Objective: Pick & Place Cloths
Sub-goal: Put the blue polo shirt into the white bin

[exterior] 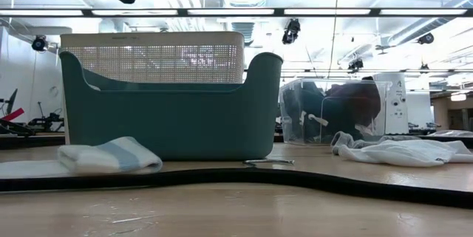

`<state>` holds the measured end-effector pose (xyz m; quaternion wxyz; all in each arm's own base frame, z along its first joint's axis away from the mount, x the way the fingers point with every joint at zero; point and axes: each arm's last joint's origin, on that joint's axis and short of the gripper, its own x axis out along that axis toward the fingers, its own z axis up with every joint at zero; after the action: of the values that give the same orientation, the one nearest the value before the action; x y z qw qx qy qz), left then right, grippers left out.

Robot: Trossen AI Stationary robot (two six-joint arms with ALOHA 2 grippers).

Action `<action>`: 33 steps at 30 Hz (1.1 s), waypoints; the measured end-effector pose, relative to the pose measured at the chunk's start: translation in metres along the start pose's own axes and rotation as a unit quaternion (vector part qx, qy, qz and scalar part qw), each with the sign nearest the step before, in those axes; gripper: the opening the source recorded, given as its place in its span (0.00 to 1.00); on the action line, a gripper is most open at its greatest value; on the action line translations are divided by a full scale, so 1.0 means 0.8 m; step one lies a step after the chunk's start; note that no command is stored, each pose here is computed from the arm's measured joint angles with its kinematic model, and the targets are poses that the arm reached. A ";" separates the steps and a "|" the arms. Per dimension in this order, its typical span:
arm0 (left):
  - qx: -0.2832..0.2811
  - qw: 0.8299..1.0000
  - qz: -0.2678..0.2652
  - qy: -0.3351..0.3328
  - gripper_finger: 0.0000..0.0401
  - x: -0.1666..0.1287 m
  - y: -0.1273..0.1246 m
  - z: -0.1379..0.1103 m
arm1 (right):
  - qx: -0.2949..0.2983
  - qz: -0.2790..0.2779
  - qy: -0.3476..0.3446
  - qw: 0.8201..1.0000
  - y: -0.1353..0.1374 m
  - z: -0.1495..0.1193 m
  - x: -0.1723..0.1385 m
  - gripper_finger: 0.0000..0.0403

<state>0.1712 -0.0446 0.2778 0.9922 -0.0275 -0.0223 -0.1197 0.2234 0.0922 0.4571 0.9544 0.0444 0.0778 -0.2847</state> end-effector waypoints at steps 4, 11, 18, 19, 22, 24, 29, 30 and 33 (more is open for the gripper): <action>0.000 1.000 0.000 0.000 0.45 0.000 0.000 0.000 | -0.026 -0.011 -0.018 0.999 0.004 0.007 0.018 0.09; 0.000 1.000 0.000 0.000 0.45 0.000 0.000 0.000 | -0.049 0.007 -0.061 0.997 0.012 0.020 0.069 0.09; 0.000 1.000 0.000 0.000 0.45 0.000 0.000 0.000 | -0.071 -0.041 -0.103 0.991 0.004 0.024 0.134 0.09; 0.001 1.000 0.000 0.001 0.45 0.000 0.000 0.000 | -0.073 -0.042 -0.104 0.991 0.003 0.023 0.144 0.09; 0.001 1.000 0.001 0.002 0.45 0.000 0.000 0.000 | -0.078 -0.029 -0.105 0.991 -0.004 0.016 0.176 0.09; 0.001 1.000 0.000 0.002 0.45 0.000 0.000 0.000 | -0.077 -0.021 -0.109 0.991 -0.010 0.012 0.198 0.09; 0.001 1.000 0.001 0.002 0.45 0.000 0.000 0.000 | -0.053 0.004 -0.109 0.993 -0.026 -0.001 0.250 0.09; 0.001 1.000 0.001 0.002 0.45 0.000 0.000 -0.001 | -0.046 0.011 -0.105 0.993 -0.029 -0.003 0.262 0.09; 0.001 1.000 0.000 0.002 0.45 0.000 0.000 -0.001 | -0.044 0.011 -0.095 0.994 -0.036 -0.011 0.291 0.09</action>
<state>0.1713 -0.0445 0.2773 0.9923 -0.0258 -0.0204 -0.1193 0.3991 -0.0558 0.4070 0.9615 -0.0242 -0.0009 -0.2738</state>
